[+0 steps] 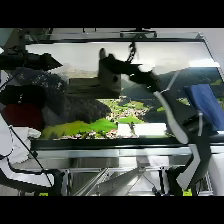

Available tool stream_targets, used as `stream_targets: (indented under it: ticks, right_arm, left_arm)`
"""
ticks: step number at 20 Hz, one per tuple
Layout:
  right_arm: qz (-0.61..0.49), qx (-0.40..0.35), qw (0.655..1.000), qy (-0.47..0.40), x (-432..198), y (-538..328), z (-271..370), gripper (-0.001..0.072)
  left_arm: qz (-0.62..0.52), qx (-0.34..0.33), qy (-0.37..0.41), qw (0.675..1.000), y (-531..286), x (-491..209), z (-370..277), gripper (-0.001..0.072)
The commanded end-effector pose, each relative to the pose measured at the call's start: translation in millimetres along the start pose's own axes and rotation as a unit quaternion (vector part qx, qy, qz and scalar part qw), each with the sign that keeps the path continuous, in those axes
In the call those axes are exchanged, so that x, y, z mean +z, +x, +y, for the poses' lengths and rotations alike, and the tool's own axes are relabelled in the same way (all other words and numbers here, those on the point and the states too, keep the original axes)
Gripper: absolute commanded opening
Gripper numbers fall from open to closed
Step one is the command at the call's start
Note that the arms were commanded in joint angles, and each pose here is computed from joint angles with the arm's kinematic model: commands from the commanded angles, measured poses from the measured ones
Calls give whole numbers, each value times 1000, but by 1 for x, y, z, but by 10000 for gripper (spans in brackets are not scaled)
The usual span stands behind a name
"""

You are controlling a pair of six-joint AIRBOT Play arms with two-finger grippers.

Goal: Fold the shirts.

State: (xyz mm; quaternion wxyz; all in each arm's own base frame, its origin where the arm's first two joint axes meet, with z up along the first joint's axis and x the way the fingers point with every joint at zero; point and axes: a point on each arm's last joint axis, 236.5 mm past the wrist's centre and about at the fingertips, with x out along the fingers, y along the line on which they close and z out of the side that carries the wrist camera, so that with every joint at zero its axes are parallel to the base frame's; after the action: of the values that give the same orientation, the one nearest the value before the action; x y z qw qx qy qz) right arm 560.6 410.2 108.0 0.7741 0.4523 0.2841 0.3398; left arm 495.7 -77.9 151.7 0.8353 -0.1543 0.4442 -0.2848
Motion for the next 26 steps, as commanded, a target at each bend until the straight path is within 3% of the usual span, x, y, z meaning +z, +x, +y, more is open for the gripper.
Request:
stream_targets:
  ticks: [1,2,3,7,11,12,13,14,16,22,23,24,26]
  right_arm:
    - [-78,-116,990,0,-90,65,-42,33]
    - [-54,-87,994,-35,-121,86,-30,316]
    - [-35,-62,996,-58,-144,100,-22,682]
    - [50,0,998,-46,-185,103,-15,695]
    - [97,92,990,-37,-153,83,12,693]
    - [102,114,988,-38,-135,74,19,659]
    - [108,138,984,-42,-116,63,26,500]
    - [115,165,978,-48,-95,48,33,461]
    - [135,188,972,-36,-53,17,35,461]
    - [202,-28,978,-35,5,-41,-95,462]
    - [210,-47,976,-31,4,-46,-109,465]
    - [213,-58,975,-25,2,-49,-117,522]
    - [206,-75,975,-21,4,-49,-133,526]
  left_arm:
    - [-11,17,-26,999,-4,-10,26,18]
    - [-5,16,-30,999,5,-17,29,18]
    - [4,14,-24,1000,15,-25,30,18]
    - [34,4,-27,999,33,-48,30,18]
    - [44,0,-32,999,32,-54,31,18]
    - [44,1,-35,998,30,-55,33,18]
    - [47,0,-36,998,28,-56,34,18]
    - [49,-1,-39,998,26,-58,35,18]
    - [51,-2,-46,998,21,-60,40,18]
    - [-6,-66,-68,996,7,-34,24,18]
    - [-5,-64,-67,996,7,-35,25,18]
    - [-5,-64,-67,996,7,-35,25,18]
    - [-5,-64,-67,996,7,-35,25,18]
